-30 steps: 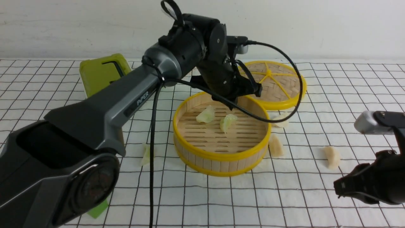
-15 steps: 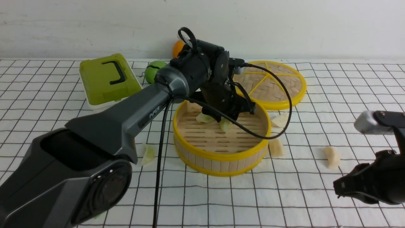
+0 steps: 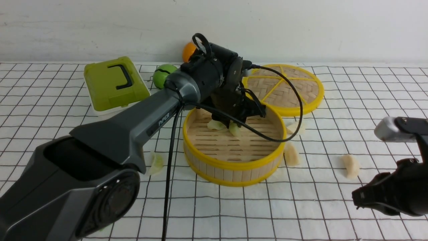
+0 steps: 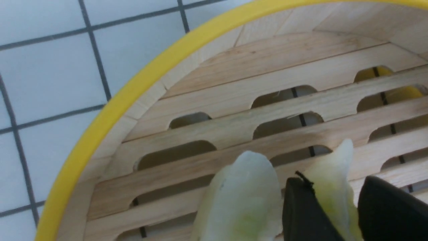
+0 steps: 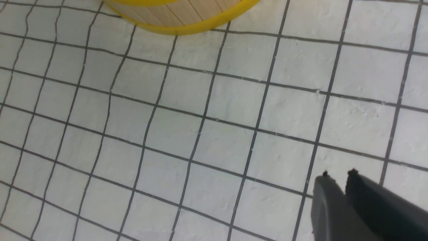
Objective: Put the dumplings into the steamer on the table with the white tablecloth.
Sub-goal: 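Reach for and grasp a dumpling on the table with the left gripper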
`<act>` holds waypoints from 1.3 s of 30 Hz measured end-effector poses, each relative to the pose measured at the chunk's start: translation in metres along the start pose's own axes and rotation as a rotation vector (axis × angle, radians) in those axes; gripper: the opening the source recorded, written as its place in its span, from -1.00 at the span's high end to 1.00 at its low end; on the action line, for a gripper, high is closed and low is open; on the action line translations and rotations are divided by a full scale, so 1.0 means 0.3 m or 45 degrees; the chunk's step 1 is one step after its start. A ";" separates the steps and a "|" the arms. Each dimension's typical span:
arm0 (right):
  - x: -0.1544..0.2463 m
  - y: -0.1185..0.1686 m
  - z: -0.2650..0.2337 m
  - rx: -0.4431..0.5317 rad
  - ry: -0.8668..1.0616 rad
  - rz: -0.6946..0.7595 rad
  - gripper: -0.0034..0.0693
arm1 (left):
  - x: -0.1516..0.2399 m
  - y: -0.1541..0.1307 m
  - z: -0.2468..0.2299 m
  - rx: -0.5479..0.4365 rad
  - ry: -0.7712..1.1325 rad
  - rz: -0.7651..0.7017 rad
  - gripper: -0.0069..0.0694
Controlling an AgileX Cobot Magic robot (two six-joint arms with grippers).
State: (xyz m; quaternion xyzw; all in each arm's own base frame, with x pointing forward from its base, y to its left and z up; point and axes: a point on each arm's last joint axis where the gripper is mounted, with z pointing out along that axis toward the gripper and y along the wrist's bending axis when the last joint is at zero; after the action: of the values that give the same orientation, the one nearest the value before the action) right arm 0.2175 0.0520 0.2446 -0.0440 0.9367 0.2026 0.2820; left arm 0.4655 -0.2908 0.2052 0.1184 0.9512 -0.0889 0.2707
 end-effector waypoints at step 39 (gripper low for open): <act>-0.003 0.012 0.000 -0.047 -0.014 0.008 0.64 | 0.278 0.491 -0.266 -0.019 0.186 -0.440 -0.09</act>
State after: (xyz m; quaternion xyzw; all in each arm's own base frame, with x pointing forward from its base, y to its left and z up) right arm 0.2176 0.0552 0.2464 -0.0453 0.9314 0.2209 0.2856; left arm 0.3975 -0.1166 0.2119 -0.0427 0.9751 -0.1183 0.1824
